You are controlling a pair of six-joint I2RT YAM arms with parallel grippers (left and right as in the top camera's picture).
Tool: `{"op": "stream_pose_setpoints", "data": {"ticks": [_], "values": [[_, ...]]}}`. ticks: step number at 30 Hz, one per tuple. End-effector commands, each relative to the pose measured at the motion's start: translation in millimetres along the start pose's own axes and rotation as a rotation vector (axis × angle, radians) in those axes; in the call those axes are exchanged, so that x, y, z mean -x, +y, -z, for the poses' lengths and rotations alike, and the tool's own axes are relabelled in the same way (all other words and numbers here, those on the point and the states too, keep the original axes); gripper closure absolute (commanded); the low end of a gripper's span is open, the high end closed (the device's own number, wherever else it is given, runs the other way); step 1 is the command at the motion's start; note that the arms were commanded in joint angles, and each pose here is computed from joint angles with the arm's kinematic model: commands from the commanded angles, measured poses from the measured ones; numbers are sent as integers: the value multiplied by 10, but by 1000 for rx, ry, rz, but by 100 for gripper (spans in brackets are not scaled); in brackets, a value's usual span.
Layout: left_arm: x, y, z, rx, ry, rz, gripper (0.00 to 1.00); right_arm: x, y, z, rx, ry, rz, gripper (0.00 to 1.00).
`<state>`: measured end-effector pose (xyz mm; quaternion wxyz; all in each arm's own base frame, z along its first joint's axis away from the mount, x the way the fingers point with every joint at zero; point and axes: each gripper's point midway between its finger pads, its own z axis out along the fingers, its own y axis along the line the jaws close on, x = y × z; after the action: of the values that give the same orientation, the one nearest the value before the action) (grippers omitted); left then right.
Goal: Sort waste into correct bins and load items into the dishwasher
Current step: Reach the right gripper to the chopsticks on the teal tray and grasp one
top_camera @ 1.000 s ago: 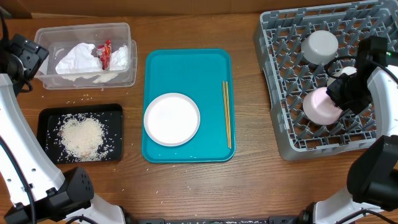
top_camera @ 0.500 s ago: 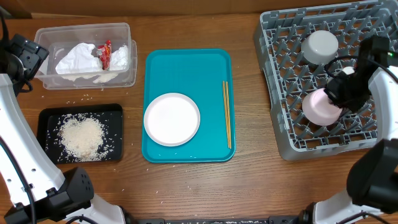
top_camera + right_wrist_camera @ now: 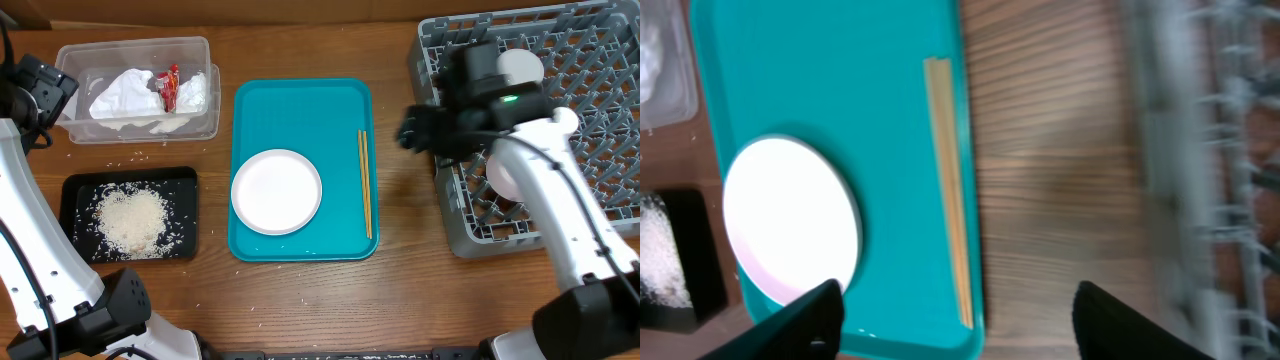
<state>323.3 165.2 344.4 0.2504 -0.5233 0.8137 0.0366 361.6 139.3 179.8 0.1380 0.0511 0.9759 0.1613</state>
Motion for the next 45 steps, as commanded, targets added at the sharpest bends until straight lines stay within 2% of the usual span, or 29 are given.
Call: {"op": "stream_pose_setpoints", "data": {"ticks": [1, 3, 7, 9, 12, 22, 45], "values": [[-10, 0, -50, 12, 11, 10, 0, -138, 150, -365, -79, 27, 54, 24], [-10, 0, -50, 12, 11, 10, 0, -181, 282, -554, -86, 31, 97, 26], [-10, 0, -50, 12, 11, 10, 0, -193, 494, -941, -110, 6, 177, 37], [-10, 0, -50, 12, 11, 10, 0, -178, 501, -1116, -161, -17, 206, 42], [-10, 0, -50, 12, 11, 10, 0, -166, 437, -1343, -237, -36, 231, 45], [-10, 0, -50, 12, 11, 10, 0, -202, 333, -1755, -271, -7, 234, 47], [-10, 0, -50, 12, 11, 10, 0, -303, 232, -1985, -281, 33, 230, 48]]}}
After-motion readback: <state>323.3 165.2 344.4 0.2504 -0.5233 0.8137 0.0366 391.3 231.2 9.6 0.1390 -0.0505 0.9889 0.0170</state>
